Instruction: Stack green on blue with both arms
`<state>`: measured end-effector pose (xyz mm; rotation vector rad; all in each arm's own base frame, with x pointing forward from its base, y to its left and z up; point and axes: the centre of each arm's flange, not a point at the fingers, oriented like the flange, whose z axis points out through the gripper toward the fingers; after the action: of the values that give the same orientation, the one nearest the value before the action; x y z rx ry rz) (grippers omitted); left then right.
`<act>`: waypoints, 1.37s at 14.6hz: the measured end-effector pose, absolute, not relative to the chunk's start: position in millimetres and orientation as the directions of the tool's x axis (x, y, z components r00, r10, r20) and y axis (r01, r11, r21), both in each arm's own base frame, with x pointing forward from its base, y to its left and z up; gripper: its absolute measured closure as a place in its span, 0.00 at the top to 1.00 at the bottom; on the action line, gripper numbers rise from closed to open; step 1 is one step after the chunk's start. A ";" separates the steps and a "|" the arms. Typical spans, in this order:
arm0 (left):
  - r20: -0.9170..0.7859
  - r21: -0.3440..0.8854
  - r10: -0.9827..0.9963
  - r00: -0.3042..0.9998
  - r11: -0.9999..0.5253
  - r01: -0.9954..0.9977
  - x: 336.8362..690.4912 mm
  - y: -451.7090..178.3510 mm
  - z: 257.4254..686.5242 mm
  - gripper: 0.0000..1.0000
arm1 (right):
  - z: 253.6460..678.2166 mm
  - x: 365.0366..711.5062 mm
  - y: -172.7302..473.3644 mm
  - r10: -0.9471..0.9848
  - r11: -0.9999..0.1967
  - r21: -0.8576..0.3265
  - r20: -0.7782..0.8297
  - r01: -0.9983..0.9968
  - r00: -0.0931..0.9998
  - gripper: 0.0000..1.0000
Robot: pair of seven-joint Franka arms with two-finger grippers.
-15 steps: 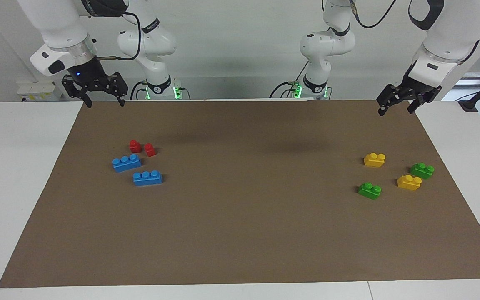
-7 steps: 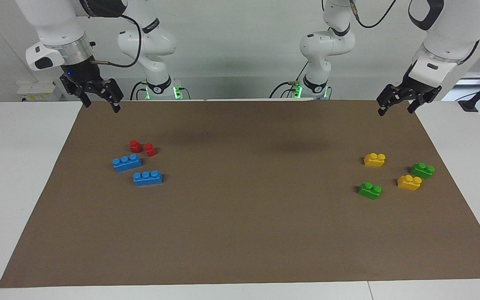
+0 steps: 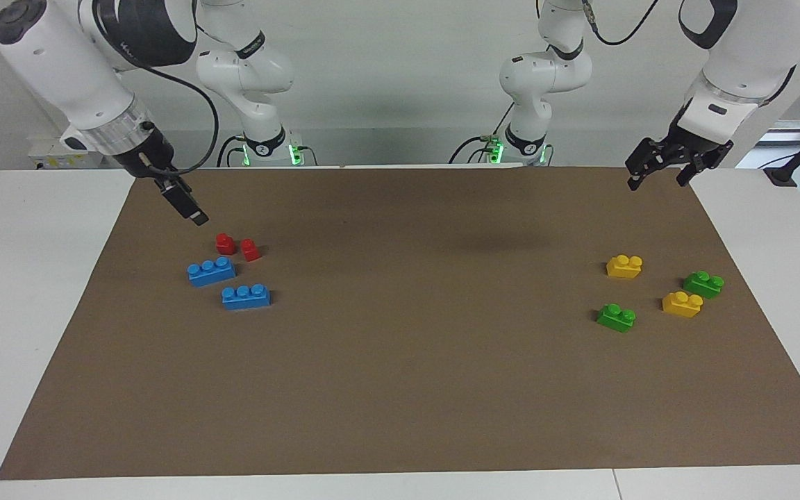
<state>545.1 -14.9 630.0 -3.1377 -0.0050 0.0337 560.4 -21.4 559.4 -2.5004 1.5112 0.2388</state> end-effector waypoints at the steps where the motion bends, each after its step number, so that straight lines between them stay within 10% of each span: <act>1: -0.023 -0.004 0.003 1.000 -1.000 0.002 544.9 -15.3 629.5 1.00 | 545.3 567.2 -29.7 -0.864 -0.412 -0.082 -0.282 -0.908 0.417 1.00; 20: -0.010 0.069 0.666 0.746 -0.744 0.665 563.9 -16.9 526.2 1.00 | 372.5 594.5 -76.0 -0.903 -0.058 0.017 -0.427 -0.998 0.046 1.00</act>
<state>563.9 -16.9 526.2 -2.9985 -1.1437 -0.0242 594.5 -76.0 372.5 -2.0426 1.9339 0.4748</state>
